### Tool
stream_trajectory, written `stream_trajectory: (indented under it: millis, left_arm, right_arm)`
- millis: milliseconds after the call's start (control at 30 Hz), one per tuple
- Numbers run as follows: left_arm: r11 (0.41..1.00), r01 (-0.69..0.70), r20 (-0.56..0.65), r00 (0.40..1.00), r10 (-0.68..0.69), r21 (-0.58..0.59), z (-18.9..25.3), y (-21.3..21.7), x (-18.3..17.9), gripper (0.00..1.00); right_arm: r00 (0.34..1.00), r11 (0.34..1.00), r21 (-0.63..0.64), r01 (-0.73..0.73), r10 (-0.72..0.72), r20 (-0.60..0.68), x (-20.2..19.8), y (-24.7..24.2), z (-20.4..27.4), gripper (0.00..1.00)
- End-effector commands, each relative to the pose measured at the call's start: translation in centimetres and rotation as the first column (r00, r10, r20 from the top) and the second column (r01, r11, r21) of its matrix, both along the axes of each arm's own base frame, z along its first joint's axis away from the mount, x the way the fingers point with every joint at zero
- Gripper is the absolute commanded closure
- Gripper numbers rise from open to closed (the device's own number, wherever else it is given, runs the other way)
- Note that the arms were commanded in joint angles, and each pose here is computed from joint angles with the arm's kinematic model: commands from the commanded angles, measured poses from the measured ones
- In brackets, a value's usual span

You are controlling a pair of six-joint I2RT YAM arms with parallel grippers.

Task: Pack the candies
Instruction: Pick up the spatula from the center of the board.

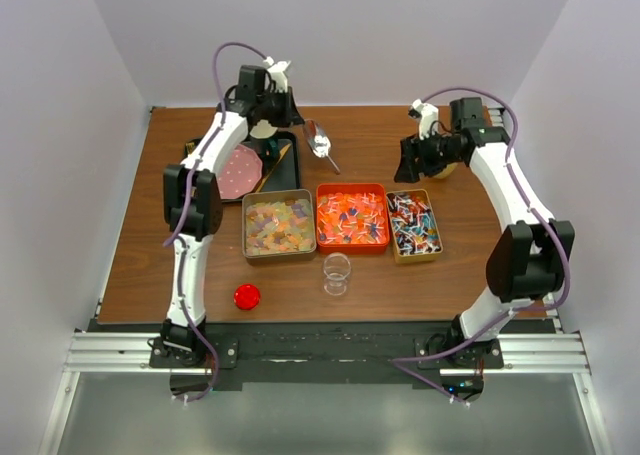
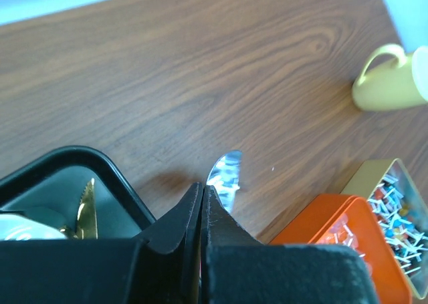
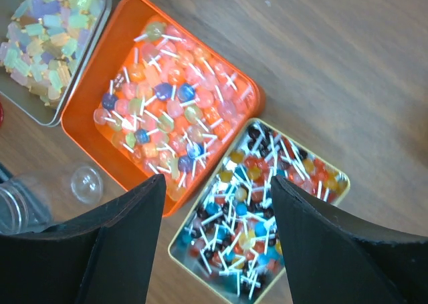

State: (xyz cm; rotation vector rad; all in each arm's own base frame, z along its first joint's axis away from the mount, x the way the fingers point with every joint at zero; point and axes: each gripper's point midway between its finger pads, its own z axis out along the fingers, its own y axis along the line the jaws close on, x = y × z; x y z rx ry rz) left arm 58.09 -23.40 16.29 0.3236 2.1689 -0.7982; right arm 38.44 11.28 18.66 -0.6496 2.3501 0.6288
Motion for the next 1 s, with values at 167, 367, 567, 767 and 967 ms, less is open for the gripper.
stream_trajectory:
  millis: [167,367,567,767,967]
  left_arm:
    - [0.993,-0.010,0.064,0.998,0.017,-0.114,5.6,1.5,-0.2,1.00]
    - [0.995,-0.005,0.010,1.000,0.006,-0.100,2.9,1.5,-0.5,1.00]
    - [0.994,-0.003,-0.023,1.000,0.000,-0.110,1.6,1.2,-0.7,1.00]
    - [0.992,-0.004,-0.025,1.000,0.001,-0.130,2.3,1.1,-0.7,1.00]
    - [0.986,-0.007,-0.078,0.997,-0.006,-0.165,1.9,0.8,-2.0,1.00]
  right_arm:
    - [0.926,0.991,-0.024,-0.132,0.132,0.354,4.2,6.6,2.2,0.32]
    - [0.945,0.993,0.008,-0.121,0.113,0.308,6.2,7.5,1.8,0.33]
    - [0.951,0.992,0.002,-0.129,0.123,0.282,6.4,7.9,0.9,0.33]
    - [0.930,0.985,-0.026,-0.172,0.171,0.327,7.8,9.8,-1.8,0.33]
    - [0.920,0.973,-0.056,-0.224,0.230,0.316,10.5,13.9,-6.0,0.34]
